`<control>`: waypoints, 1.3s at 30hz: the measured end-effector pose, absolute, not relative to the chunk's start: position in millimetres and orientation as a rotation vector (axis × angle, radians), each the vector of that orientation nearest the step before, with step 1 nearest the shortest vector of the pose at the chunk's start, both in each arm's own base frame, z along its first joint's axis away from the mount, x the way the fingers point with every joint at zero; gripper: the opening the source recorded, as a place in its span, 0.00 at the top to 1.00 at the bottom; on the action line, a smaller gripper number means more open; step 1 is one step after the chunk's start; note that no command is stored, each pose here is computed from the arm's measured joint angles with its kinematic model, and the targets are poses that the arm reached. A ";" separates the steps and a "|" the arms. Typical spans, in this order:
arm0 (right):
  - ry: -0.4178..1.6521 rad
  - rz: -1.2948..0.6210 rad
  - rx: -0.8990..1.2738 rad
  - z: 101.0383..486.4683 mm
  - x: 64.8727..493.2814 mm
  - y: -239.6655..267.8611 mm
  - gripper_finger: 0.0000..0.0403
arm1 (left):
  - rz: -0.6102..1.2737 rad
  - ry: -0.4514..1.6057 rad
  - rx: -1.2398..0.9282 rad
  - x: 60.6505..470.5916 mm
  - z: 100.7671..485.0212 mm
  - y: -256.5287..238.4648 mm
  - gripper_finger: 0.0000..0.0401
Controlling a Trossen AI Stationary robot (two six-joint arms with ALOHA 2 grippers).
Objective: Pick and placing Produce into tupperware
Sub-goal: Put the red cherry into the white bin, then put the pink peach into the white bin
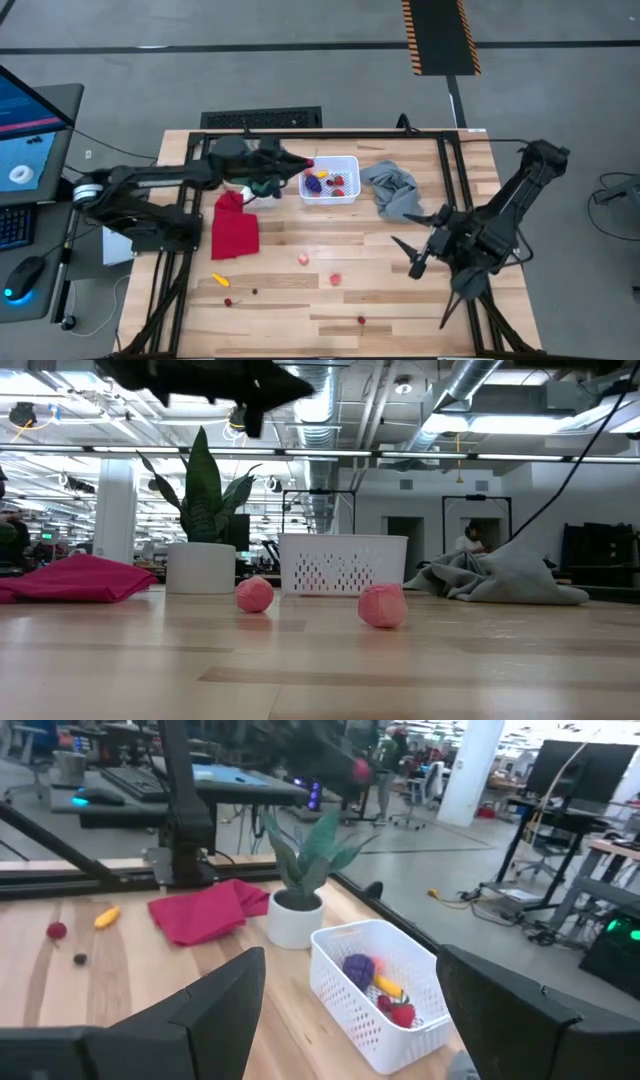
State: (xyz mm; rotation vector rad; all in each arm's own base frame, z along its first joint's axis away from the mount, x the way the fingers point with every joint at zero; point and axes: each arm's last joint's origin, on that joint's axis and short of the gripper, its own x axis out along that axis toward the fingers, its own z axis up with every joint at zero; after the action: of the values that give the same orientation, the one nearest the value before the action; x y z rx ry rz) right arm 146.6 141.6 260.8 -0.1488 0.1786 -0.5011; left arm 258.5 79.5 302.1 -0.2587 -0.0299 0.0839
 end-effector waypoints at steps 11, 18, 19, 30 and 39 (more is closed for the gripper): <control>0.184 -0.541 -0.170 239.1 155.9 150.7 0.21 | 0.104 0.347 -0.353 350.5 265.1 115.6 0.87; 0.185 -0.532 -0.148 239.0 155.6 151.3 0.21 | 0.184 0.669 -0.335 374.7 242.9 126.6 0.87; 0.183 -0.532 -0.142 239.0 155.6 151.3 0.21 | 0.211 0.704 -0.333 375.1 239.8 127.5 0.87; 0.179 -0.528 -0.110 239.3 156.0 151.8 0.21 | 0.362 0.850 -0.412 364.7 223.7 142.3 0.86; 0.176 -0.529 -0.103 239.7 156.5 151.9 0.21 | 0.356 0.927 -0.422 370.4 198.8 142.4 0.62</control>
State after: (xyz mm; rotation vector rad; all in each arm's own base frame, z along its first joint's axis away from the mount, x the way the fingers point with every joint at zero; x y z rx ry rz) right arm 156.5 151.9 239.7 -0.1032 0.1761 -0.5293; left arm 370.4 142.4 198.8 -0.4216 0.9272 0.3558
